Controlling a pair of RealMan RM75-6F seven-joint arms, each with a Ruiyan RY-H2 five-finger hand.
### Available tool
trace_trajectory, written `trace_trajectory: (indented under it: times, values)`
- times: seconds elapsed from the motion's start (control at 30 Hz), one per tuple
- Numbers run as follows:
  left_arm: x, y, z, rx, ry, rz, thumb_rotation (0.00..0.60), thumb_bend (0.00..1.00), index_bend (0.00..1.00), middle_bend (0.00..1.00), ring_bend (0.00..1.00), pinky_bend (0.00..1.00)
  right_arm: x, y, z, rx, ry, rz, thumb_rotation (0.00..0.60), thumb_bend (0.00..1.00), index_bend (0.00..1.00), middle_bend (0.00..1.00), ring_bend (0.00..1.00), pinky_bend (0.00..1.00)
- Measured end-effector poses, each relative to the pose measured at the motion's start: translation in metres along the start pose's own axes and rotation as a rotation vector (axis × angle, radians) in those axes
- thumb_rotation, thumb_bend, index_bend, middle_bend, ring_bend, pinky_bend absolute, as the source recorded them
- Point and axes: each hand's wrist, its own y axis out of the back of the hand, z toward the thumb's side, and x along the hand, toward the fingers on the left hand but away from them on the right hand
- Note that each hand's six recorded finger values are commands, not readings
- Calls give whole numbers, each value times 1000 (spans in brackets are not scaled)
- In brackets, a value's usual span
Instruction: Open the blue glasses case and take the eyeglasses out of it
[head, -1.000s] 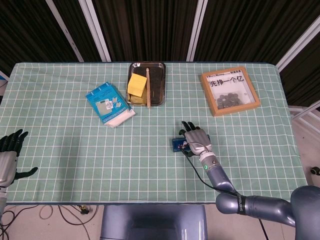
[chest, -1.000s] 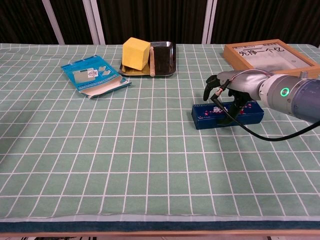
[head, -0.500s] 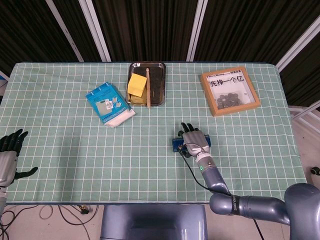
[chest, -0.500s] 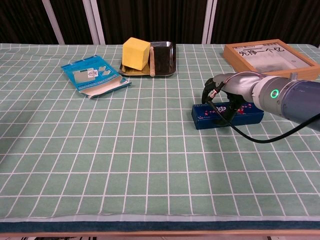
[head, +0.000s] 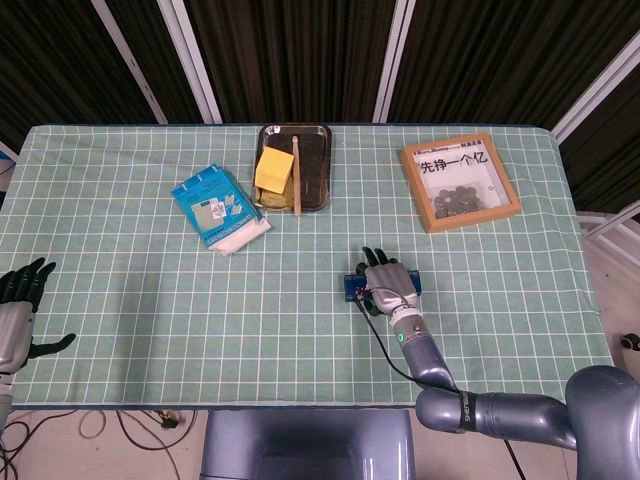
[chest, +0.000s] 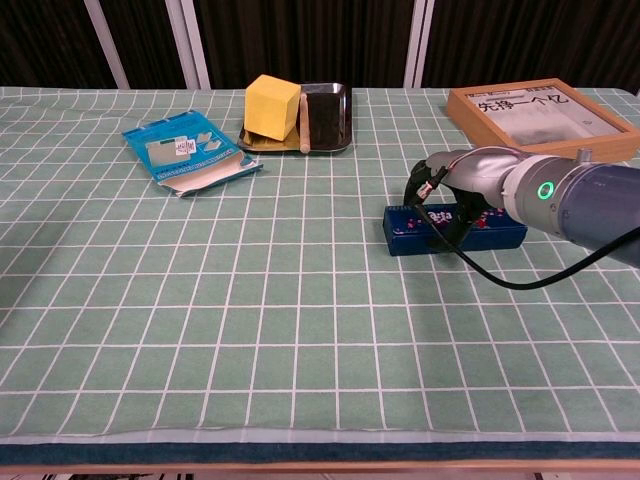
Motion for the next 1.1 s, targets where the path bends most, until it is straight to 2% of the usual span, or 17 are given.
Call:
trace_trajectory:
  times: [0.23, 0.47, 1.0, 1.1]
  values:
    - [0, 0, 0, -1, 0, 0, 600, 45, 0, 0, 0, 0, 1, -1, 1, -1, 0, 7, 600, 414, 235, 7, 0, 228]
    - [0, 0, 0, -2, 0, 0, 600, 46, 0, 0, 0, 0, 2, -1, 3, 1, 2, 11, 600, 526, 195, 7, 0, 228]
    - [0, 0, 0, -6, 0, -1, 600, 45, 0, 0, 0, 0, 2, -2, 2, 4, -7, 24, 600, 536, 191, 7, 0, 228]
    - [0, 0, 0, -7, 1, -1, 600, 46, 0, 0, 0, 0, 2, -3, 1, 2, -9, 29, 600, 575, 192, 7, 0, 228]
